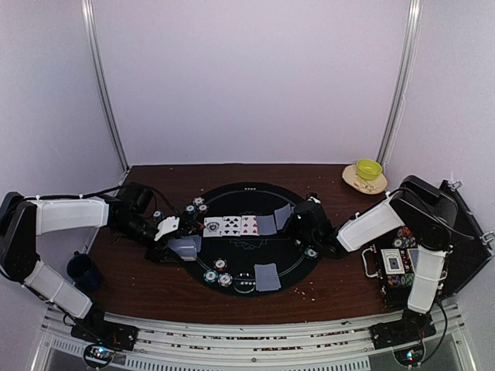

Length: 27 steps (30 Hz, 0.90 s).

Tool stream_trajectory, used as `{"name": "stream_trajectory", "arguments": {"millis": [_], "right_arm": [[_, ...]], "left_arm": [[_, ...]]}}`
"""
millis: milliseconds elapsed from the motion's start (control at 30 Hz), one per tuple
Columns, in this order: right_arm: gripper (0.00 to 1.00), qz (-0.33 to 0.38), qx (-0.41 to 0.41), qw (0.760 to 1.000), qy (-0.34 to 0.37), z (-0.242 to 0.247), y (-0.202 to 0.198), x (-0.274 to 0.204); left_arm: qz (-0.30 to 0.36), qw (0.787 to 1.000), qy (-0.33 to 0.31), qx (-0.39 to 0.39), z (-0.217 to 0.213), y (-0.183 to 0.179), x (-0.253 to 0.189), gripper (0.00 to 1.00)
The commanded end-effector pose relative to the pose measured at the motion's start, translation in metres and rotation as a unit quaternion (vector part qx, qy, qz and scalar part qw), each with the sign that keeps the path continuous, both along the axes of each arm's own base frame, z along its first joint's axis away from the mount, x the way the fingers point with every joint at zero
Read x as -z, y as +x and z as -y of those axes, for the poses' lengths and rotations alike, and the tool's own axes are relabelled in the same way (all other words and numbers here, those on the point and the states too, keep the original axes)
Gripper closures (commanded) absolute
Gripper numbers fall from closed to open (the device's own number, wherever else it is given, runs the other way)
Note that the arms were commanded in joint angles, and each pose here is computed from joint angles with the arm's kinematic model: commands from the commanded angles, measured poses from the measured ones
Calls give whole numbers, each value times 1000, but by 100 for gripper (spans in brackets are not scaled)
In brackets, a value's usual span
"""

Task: Distribute texas hold em gaming equipment
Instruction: Place the poker card in the community card area.

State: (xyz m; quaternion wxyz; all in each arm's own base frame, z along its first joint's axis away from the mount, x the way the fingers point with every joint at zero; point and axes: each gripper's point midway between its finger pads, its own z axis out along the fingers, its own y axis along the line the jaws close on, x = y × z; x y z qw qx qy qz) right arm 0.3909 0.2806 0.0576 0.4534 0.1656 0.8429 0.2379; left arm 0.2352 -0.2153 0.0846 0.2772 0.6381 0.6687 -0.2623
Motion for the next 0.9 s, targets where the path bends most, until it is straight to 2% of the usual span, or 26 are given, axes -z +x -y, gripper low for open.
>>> {"name": "stream_trajectory", "arguments": {"millis": [0, 867], "right_arm": [[100, -5, -9, 1000, -3, -4, 1, 3], [93, -26, -10, 1000, -1, 2, -10, 21]], "left_arm": [[17, 1000, -15, 6, 6, 3, -9, 46], [16, 1000, -15, 7, 6, 3, -8, 46]]}}
